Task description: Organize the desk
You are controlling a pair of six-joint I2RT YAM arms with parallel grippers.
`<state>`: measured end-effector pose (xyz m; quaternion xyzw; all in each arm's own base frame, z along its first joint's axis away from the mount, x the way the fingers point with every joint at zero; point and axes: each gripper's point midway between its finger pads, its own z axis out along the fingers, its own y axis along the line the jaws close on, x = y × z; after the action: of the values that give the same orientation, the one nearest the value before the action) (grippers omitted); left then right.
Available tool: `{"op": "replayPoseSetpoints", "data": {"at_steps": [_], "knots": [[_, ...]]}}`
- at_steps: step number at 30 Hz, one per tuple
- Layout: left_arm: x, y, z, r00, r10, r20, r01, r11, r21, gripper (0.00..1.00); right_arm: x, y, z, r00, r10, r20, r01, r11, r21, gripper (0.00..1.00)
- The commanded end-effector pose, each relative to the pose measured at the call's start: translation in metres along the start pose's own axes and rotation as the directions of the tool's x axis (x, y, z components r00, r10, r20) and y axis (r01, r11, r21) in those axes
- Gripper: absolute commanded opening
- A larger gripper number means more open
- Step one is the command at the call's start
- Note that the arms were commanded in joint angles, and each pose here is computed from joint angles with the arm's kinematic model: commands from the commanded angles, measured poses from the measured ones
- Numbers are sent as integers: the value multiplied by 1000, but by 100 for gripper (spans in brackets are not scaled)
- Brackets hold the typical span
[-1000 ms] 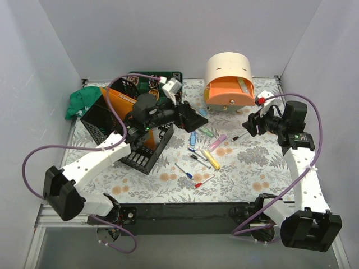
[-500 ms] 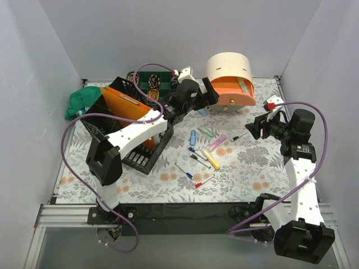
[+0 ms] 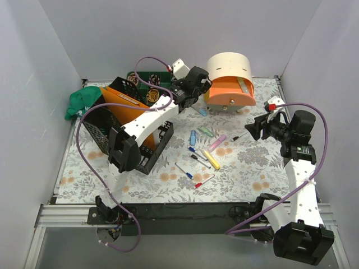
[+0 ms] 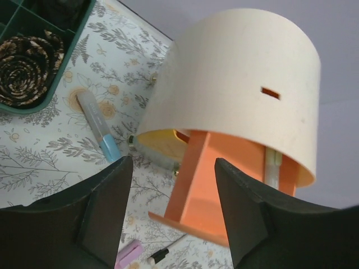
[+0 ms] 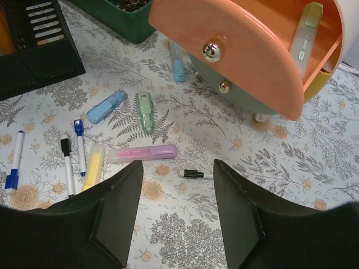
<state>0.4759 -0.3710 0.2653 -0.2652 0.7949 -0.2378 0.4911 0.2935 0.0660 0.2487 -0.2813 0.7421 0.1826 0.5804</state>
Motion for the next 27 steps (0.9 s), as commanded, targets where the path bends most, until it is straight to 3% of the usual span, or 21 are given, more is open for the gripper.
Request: {"op": "replayPoseSetpoints", "data": {"at_steps": [1,11,18,27], "knots": [[-13,31,25,999,-53,-7,51,992,-118,58,-10,0,-3,999,-21,37,21,1000,2,62],[24,58,66,995,2,-104,-20,985,-172,48,-12,-1,-6,999,-31,43,31,999,14,62],[58,93,82,985,50,-166,-90,967,-240,54,-12,-2,-8,998,-31,46,30,999,23,62],[78,114,103,981,92,-170,-136,952,-273,62,-13,-2,-9,998,-33,49,32,999,22,62]]}}
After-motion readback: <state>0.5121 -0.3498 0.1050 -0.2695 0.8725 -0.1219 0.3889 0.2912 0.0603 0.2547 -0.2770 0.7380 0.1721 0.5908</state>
